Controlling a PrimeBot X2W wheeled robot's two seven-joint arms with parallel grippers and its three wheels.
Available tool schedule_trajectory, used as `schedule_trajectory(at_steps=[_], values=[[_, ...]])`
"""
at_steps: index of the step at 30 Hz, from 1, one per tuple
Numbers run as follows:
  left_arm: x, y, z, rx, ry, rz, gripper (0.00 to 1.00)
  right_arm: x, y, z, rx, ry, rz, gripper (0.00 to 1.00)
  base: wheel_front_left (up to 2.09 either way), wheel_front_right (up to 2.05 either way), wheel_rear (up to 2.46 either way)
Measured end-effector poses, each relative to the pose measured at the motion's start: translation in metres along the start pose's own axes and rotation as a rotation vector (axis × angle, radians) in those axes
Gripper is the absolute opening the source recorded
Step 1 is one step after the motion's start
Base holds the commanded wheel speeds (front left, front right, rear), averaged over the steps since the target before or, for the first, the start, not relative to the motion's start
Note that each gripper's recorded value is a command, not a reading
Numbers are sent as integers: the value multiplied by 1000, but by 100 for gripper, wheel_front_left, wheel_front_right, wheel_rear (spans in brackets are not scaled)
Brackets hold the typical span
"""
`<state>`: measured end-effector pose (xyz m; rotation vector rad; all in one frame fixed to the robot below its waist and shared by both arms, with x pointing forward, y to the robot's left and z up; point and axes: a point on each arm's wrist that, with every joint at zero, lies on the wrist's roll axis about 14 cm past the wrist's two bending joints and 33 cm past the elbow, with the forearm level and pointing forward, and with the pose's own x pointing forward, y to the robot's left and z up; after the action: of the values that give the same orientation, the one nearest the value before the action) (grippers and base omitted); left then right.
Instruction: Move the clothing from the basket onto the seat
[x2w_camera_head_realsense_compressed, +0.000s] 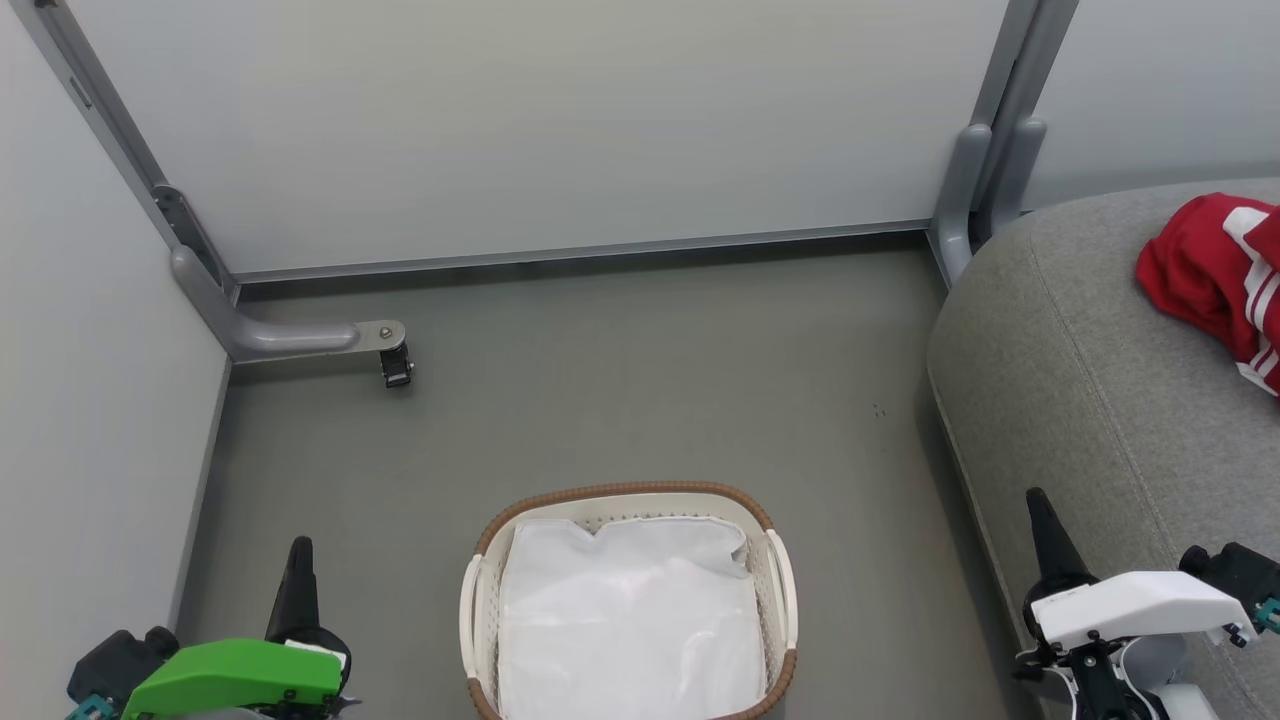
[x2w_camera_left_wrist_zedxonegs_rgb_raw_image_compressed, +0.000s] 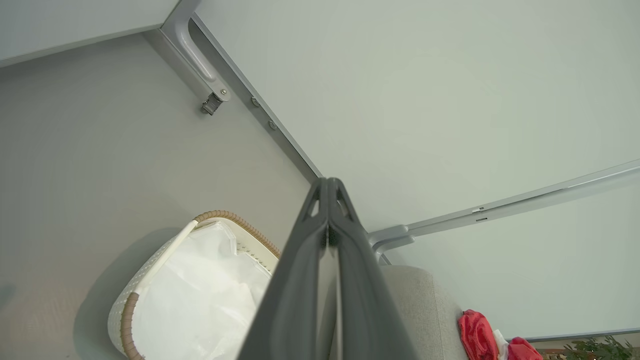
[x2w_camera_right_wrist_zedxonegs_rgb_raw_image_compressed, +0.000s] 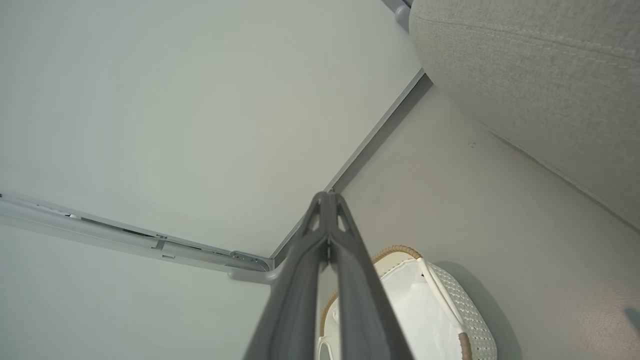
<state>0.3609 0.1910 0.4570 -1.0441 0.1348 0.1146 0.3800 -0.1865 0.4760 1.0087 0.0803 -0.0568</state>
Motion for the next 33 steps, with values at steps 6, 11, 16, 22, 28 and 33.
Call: schedule_trajectory(at_steps=[6, 11, 16, 22, 28, 33], values=[[3, -5, 4, -58, -4, -14, 0, 0, 1, 2, 63, -2, 1, 0, 0, 0, 0], [4, -7, 5, -105, -3, -23, 0, 1, 2, 4, 113, -1, 5, 0, 0, 0, 0], [6, -10, 8, -152, -5, -33, 0, 2, 4, 7, 159, -5, 11, 0, 0, 0, 0], [8, -13, 12, -200, -9, -44, 0, 3, 6, 9, 213, -7, 18, 0, 0, 0, 0], [10, -16, 13, -247, -6, -55, 0, 4, 7, 12, 265, -9, 26, 0, 0, 0, 0], [11, -18, 15, -286, -7, -66, 0, 4, 8, 13, 308, -8, 31, 0, 0, 0, 0]])
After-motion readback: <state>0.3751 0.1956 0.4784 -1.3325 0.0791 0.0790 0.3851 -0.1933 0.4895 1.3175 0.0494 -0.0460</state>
